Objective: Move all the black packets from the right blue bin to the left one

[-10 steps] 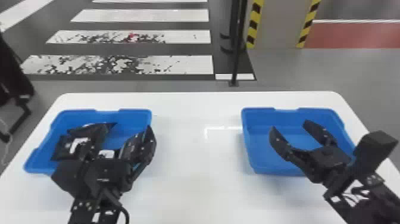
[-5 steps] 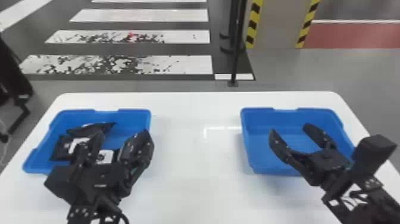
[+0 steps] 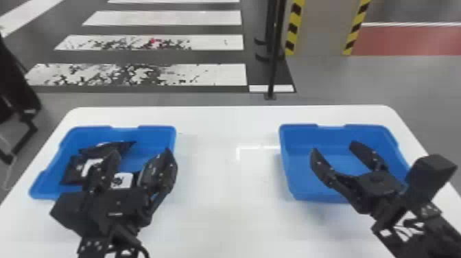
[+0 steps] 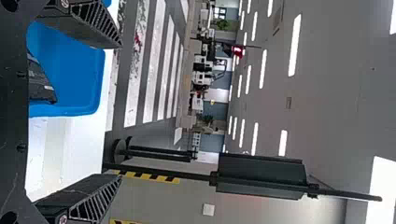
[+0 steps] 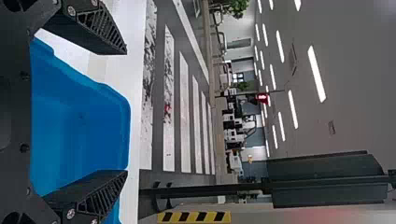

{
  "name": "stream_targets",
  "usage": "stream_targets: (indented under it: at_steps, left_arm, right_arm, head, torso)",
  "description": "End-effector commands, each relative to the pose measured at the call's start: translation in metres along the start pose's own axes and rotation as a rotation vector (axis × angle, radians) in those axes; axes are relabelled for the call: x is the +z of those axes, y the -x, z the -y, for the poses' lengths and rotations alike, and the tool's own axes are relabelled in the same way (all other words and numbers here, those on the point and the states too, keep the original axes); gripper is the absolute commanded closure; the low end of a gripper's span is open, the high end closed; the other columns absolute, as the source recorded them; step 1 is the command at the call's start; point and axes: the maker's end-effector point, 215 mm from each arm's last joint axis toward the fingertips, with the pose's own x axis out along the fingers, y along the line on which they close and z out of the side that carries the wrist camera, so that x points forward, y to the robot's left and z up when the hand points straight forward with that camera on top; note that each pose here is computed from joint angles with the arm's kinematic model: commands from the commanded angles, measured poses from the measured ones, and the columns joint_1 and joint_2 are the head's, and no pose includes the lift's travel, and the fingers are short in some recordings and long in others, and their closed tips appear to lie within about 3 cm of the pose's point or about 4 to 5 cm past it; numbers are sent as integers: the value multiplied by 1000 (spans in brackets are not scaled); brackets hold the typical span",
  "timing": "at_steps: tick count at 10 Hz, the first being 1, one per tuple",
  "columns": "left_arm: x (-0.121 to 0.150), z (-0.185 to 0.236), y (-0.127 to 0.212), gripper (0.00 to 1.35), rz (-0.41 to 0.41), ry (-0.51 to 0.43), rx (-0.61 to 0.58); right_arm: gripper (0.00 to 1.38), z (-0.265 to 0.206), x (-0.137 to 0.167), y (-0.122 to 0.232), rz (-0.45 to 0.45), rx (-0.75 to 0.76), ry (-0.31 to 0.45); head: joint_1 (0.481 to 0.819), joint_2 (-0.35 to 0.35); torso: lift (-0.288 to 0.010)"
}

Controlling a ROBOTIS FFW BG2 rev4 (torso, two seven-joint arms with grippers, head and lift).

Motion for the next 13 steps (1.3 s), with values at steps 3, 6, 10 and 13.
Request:
stream_targets:
  at_steps: [3, 6, 10, 13]
  left_arm:
    - [1, 3, 0, 56, 3, -1, -7]
    - [1, 3, 0, 56, 3, -1, -7]
    - [1, 1, 1, 56, 6, 5, -3]
    - [4, 4, 0, 56, 12, 6, -12]
  right_arm:
    - [124, -1, 1, 0, 2, 3, -1]
    - [124, -2, 5, 0, 9, 5, 1]
    - [124, -5, 11, 1, 19, 9, 7]
    - [124, -6, 14, 1, 26, 12, 1]
  head:
    - [695, 23]
    - [695, 21]
    - [695, 24]
    - [695, 25]
  torso:
    - [-168]
    - [-168]
    - [-168]
    - [-168]
